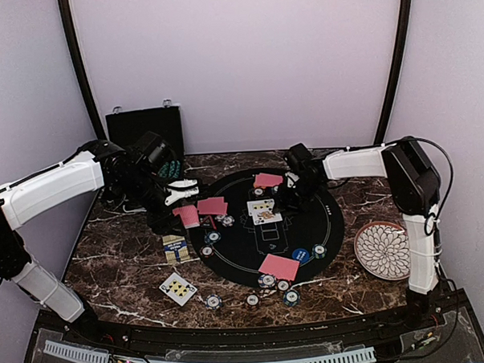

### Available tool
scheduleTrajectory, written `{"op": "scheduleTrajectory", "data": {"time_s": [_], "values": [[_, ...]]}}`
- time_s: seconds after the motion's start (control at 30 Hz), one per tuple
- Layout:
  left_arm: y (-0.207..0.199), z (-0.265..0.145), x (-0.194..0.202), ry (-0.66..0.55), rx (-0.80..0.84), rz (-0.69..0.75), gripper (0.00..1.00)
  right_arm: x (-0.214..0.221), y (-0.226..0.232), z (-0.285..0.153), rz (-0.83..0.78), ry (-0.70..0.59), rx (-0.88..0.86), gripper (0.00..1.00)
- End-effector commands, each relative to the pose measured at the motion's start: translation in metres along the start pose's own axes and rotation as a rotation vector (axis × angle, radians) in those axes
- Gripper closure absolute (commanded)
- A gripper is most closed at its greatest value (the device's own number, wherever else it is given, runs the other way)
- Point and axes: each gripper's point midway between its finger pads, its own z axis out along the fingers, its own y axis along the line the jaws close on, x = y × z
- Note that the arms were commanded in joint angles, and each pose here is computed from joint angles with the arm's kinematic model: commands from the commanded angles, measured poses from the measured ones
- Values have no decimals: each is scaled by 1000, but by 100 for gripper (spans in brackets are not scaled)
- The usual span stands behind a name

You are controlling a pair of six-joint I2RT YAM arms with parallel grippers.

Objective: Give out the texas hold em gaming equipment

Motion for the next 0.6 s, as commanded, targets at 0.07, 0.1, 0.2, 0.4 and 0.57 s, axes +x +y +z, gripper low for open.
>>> {"op": "scheduleTrajectory", "data": {"time_s": [0.07, 0.1, 0.2, 0.4, 0.57], "values": [[1, -13, -8, -36, -8, 6, 100, 3, 15, 4, 23, 0, -120, 64], [1, -13, -8, -36, -6, 5, 100, 5, 15, 6, 26, 7, -125, 64], [1, -13, -7, -34, -7, 3, 100, 8, 15, 11, 33, 20, -136, 64], [0, -13, -7, -35, -8, 3, 100, 11, 24, 13, 35, 32, -156, 65], [0, -13, -7, -34, -6, 4, 100, 5, 26, -5, 28, -4, -133, 67]]}}
